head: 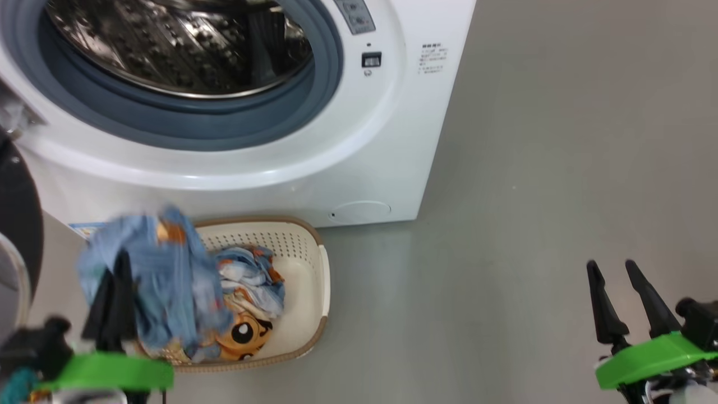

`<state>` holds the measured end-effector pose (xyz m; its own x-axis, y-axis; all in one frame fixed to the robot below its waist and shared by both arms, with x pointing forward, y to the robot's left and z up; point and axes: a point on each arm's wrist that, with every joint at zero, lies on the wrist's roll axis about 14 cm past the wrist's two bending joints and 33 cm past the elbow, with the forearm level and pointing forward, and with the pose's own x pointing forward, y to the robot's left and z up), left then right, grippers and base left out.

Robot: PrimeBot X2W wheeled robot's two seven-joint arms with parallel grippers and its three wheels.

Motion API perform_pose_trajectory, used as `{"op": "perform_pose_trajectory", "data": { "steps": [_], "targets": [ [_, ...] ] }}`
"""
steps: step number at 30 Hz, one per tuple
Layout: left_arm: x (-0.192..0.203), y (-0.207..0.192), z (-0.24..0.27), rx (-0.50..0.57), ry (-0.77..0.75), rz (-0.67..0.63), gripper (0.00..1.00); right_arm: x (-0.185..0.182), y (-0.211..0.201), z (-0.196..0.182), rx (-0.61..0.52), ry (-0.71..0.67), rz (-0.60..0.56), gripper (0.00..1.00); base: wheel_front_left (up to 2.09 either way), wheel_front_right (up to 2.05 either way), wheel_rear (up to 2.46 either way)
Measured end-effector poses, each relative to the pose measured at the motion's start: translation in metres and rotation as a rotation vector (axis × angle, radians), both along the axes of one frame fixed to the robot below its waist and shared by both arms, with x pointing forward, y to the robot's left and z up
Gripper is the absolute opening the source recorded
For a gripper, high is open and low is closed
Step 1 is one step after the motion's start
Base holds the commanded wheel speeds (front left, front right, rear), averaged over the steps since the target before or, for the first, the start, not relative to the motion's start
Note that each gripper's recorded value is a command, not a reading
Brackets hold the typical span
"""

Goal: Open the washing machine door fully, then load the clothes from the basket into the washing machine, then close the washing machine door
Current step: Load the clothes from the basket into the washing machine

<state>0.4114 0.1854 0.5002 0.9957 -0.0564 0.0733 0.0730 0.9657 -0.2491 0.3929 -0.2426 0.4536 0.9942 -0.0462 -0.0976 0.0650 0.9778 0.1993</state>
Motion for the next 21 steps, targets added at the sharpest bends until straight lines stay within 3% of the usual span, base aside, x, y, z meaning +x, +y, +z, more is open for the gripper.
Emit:
{"op": "perform_pose_trajectory", "data": {
  "steps": [13, 21],
  "targets": [
    [0.109, -0.033, 0.065, 0.027, -0.222, -0.103, 0.0, 0.027, 0.004, -0.009, 0.019, 0.006, -0.008, 1.0, 0.0, 0.0, 0.0],
    [0.165, -0.043, 0.055, 0.028, -0.185, -0.114, 0.0, 0.03, 0.001, -0.017, 0.022, 0.023, -0.027, 1.0, 0.0, 0.0, 0.0]
  ]
}}
